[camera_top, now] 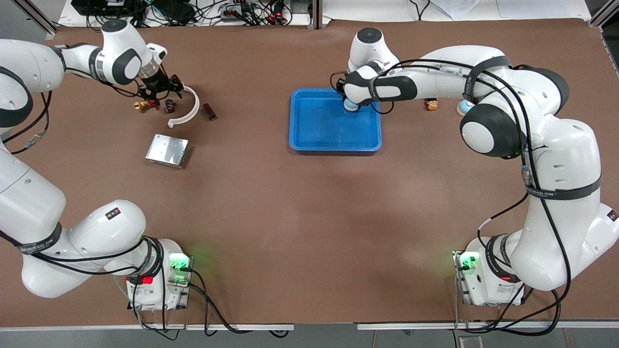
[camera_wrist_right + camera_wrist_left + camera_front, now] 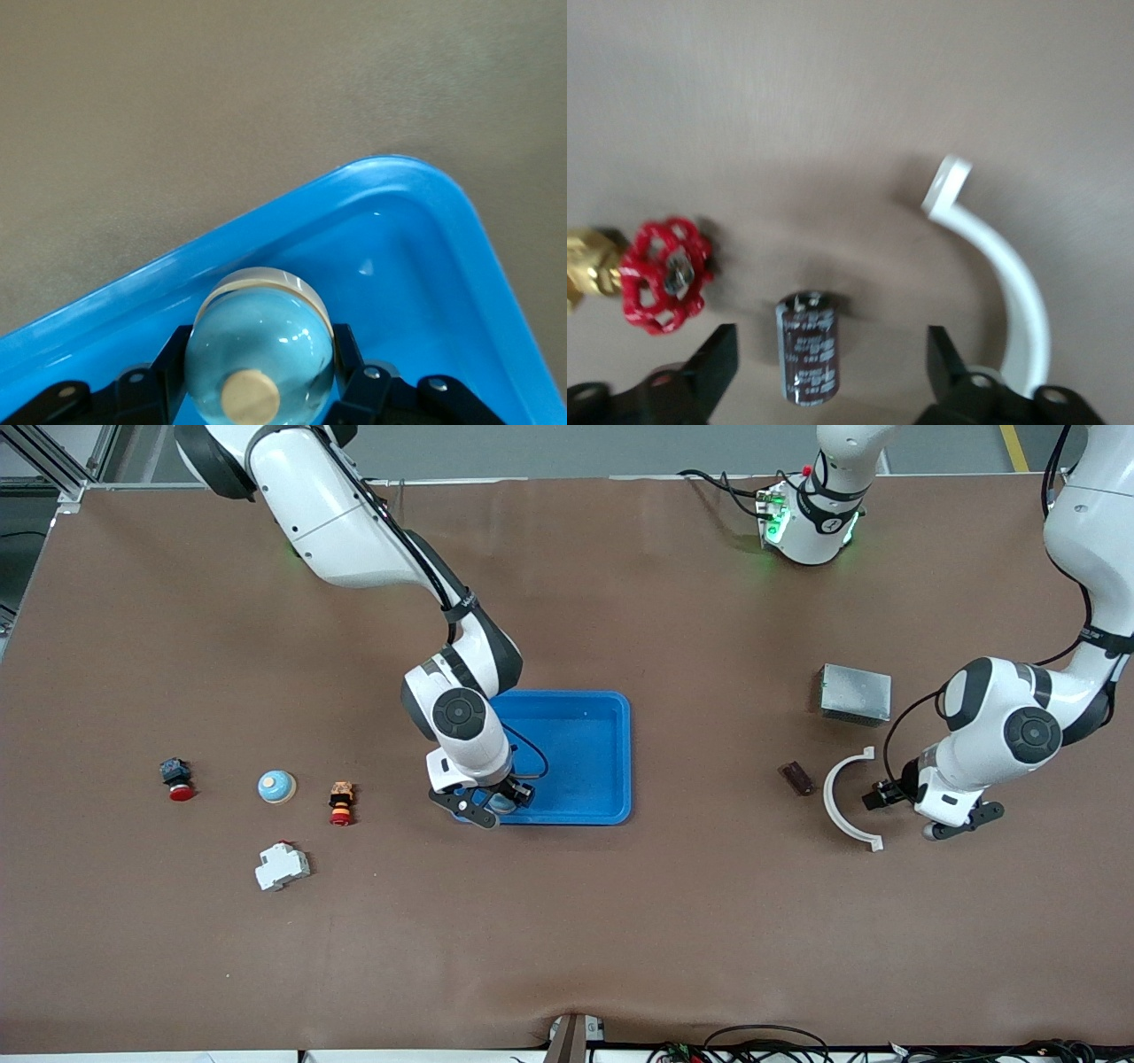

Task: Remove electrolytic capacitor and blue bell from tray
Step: 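Carry the second capacitor beside the white arc and release it with the left gripper, then carry the second bell near the white block and release it with the right gripper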

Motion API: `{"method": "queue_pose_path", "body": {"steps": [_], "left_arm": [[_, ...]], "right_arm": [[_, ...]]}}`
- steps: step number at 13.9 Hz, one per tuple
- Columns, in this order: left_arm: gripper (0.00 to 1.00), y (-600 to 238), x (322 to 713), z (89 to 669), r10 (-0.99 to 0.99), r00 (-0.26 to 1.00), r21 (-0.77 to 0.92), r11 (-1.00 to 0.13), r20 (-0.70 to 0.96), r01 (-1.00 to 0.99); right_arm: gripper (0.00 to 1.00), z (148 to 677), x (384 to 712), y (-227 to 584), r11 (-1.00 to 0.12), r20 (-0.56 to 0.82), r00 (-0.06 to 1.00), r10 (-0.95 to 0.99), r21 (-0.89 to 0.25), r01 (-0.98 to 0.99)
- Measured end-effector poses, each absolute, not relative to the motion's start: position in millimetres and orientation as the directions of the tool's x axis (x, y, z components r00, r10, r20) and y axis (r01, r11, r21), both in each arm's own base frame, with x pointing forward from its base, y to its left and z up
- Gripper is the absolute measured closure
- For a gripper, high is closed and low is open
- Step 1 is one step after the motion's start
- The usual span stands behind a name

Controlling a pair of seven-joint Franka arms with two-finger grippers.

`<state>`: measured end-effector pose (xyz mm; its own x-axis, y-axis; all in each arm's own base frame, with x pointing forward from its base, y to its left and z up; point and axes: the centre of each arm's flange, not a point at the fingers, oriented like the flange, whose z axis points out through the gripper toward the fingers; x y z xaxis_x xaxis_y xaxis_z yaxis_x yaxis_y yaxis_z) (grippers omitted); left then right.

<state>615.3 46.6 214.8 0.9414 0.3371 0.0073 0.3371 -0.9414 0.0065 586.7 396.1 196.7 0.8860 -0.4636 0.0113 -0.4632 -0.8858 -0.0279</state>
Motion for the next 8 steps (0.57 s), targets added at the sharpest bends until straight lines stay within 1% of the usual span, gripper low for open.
{"method": "queue_pose_path", "body": {"steps": [1, 3, 5, 8], "left_arm": [[0.0, 46, 625, 230, 0.335, 0.942, 0.002, -0.942, 0.024, 0.335], [0.0, 40, 644, 267, 0.303, 0.952, -0.01, -0.953, 0.049, 0.304], [0.0, 26, 661, 304, 0.266, 0.961, -0.016, -0.963, 0.075, 0.268], [0.0, 10, 673, 335, 0.249, 0.962, -0.017, -0.967, 0.111, 0.252]], "right_arm": [[0.33, 207, 590, 397, -0.886, -0.007, 0.886, -0.464, 0.009, -0.464], [0.33, 234, 600, 394, -0.891, -0.038, 0.892, -0.451, 0.07, -0.448], [0.33, 262, 616, 377, -0.911, -0.048, 0.911, -0.409, 0.074, -0.405], [0.33, 298, 639, 321, -0.952, -0.08, 0.951, -0.298, 0.089, -0.291]]}}
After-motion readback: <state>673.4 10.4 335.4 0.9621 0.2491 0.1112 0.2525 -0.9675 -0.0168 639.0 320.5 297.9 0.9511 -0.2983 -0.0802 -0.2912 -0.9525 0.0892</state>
